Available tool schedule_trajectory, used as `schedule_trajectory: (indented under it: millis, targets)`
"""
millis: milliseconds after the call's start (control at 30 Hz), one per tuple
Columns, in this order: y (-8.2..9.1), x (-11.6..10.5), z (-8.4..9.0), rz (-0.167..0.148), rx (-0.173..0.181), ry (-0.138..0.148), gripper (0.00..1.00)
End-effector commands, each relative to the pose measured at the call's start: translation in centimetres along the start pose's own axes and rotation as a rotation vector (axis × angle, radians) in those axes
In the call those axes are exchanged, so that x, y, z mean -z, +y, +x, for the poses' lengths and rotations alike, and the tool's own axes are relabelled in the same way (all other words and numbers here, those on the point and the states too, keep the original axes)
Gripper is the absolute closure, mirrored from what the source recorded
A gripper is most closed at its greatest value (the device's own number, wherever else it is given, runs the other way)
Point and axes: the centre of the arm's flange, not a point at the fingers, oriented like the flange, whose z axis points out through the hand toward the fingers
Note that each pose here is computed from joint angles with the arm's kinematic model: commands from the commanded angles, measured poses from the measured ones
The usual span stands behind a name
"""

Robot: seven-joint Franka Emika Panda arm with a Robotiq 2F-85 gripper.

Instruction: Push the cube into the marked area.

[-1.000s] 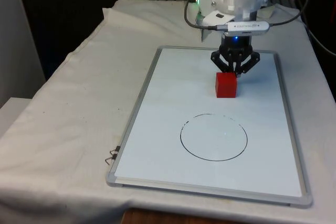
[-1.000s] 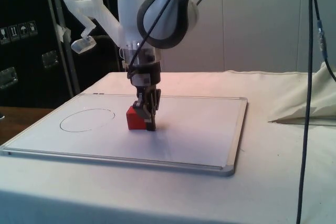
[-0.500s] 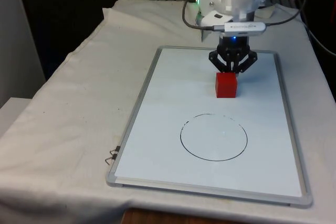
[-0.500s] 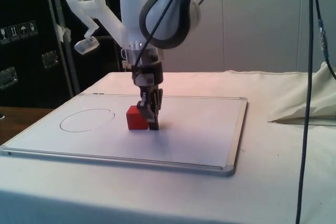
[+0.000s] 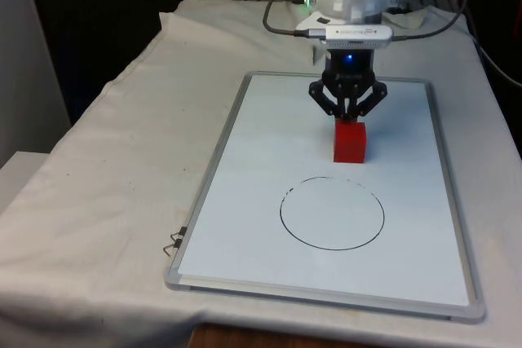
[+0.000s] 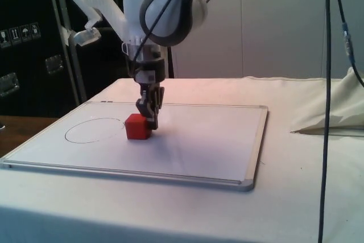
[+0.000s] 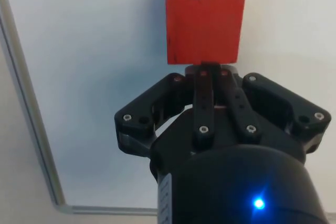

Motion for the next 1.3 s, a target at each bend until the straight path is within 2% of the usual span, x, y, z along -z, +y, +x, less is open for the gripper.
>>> schedule_trajectory:
  millis: [0, 167, 200, 233, 433, 467, 500, 733, 767, 800, 967, 1000, 1033, 1067, 1267]
  targets:
    - [-0.1, 0.0, 0.5, 0.009, 0.002, 0.001, 1.00]
    - [0.0, 0.1, 2.3, 0.008, 0.000, 0.017, 1.00]
    - [0.1, 0.2, 2.2, -0.002, -0.001, 0.022, 1.00]
    - [0.0, 0.1, 2.7, 0.008, 0.001, 0.020, 1.00]
    - [-0.3, 0.2, 4.4, 0.017, -0.006, 0.032, 1.00]
    - [-0.1, 0.2, 4.3, 0.002, -0.003, 0.034, 1.00]
    - [-0.3, 0.1, 4.5, 0.019, -0.008, 0.032, 1.00]
    - [-0.7, 0.2, 4.7, 0.043, -0.041, 0.040, 1.00]
    - [-0.5, 0.2, 4.6, 0.029, -0.034, 0.039, 1.00]
    - [-0.8, 0.3, 4.7, 0.047, -0.044, 0.041, 1.00]
    - [-1.1, 0.2, 4.8, 0.068, -0.068, 0.043, 1.00]
    - [-1.1, 0.2, 4.9, 0.071, -0.073, 0.044, 1.00]
    - [-0.9, 0.2, 4.7, 0.057, -0.068, 0.042, 1.00]
    - [-1.1, 0.3, 5.0, 0.073, -0.075, 0.047, 1.00]
    - [-1.1, 0.2, 6.0, 0.097, -0.103, 0.066, 1.00]
